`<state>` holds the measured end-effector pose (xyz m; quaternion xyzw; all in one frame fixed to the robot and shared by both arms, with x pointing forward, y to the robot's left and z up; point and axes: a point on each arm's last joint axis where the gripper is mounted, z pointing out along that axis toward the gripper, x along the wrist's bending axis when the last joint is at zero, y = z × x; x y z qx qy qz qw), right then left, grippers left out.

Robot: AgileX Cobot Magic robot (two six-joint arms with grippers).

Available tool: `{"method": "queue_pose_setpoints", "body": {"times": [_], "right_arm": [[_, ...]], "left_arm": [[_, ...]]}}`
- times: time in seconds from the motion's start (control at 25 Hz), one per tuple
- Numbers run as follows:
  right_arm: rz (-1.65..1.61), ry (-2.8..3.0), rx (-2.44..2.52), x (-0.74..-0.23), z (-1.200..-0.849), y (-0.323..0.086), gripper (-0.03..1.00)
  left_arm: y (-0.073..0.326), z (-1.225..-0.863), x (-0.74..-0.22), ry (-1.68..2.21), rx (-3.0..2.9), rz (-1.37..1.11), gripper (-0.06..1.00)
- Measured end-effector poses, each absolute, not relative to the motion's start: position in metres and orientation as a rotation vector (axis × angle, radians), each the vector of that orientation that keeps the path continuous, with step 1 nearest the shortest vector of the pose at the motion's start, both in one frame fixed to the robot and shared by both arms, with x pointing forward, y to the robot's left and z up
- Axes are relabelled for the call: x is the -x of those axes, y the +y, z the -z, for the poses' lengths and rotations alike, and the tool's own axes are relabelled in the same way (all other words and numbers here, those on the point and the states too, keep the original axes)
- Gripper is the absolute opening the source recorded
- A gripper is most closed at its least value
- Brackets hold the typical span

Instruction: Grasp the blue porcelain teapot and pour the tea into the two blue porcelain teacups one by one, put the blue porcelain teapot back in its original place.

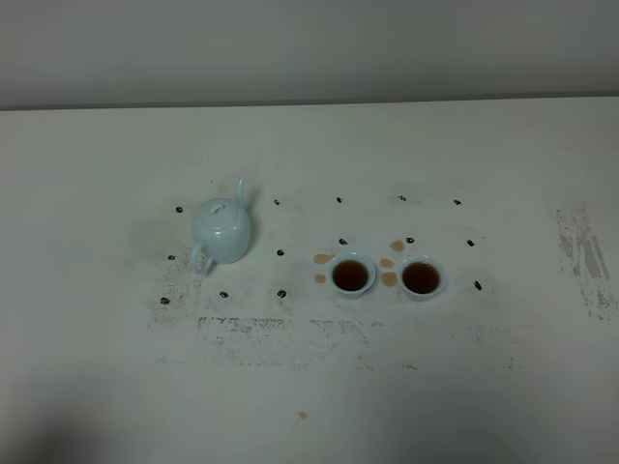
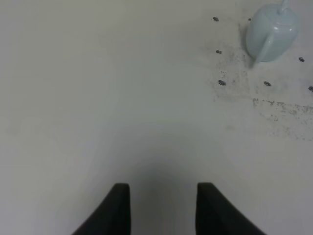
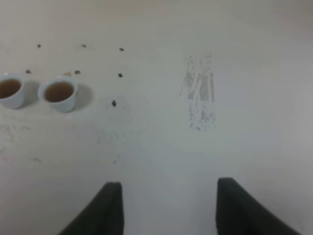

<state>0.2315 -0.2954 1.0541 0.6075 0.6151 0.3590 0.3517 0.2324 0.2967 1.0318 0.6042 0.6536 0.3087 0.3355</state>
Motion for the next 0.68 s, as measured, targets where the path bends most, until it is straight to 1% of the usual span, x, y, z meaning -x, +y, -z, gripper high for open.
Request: {"method": "queue_pose_setpoints", "body": {"times": [0.68], "right_arm": [[-0.929, 1.592, -1.572, -0.2315, -1.0541, -0.2954, 0.42]], "left_arm": [[0.2968, -1.0317, -0.2324, 1.705, -1.576, -0.806, 0.31]]}}
